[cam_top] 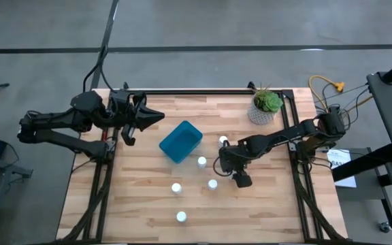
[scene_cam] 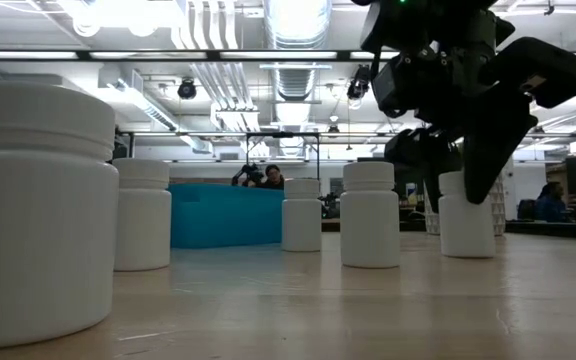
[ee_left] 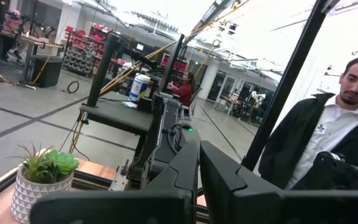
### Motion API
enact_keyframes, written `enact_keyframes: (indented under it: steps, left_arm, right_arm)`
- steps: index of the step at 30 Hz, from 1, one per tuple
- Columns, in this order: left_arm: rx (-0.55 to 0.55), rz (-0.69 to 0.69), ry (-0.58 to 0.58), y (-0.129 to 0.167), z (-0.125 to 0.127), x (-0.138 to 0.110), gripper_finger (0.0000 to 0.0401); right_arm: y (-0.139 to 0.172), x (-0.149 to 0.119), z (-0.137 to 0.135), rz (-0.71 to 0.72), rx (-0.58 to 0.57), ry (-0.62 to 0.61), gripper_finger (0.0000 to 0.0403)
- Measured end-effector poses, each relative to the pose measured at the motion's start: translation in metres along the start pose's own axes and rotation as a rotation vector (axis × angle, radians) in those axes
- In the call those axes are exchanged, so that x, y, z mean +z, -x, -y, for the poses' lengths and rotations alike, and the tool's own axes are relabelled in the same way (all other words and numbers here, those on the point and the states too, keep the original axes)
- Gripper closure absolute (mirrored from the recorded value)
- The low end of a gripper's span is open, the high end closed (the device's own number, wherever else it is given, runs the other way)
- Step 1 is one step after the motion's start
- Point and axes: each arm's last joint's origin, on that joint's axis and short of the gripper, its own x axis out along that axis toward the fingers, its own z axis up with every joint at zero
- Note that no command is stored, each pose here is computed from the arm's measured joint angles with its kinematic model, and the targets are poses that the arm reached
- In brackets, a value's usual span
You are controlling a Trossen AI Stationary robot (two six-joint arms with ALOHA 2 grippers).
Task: Pick and place pill bottles into a basket
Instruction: Put the right white pill bottle into the blue container
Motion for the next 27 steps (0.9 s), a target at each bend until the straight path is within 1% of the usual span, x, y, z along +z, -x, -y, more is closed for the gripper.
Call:
enact_keyframes:
  steps: [6,18,22,27]
  left_arm:
    - [0.0,0.0,0.0,0.0,0.0,0.0,0.0401]
    - [0.001,0.0,0.0,0.0,0.0,0.0,0.0401]
    - [0.003,0.001,0.0,0.0,0.0,0.0,0.0401]
    - [0.01,0.003,0.0,0.0,0.0,0.0,0.0401]
  right_arm:
    - [0.0,0.001,0.0,0.004,0.0,-0.005,0.0233]
    - [0.003,0.001,-0.001,0.01,0.01,-0.043,0.0239]
    - [0.009,-0.001,-0.002,0.008,0.002,-0.049,0.0241]
    - [0.029,0.004,-0.006,0.042,-0.016,-0.042,0.0244]
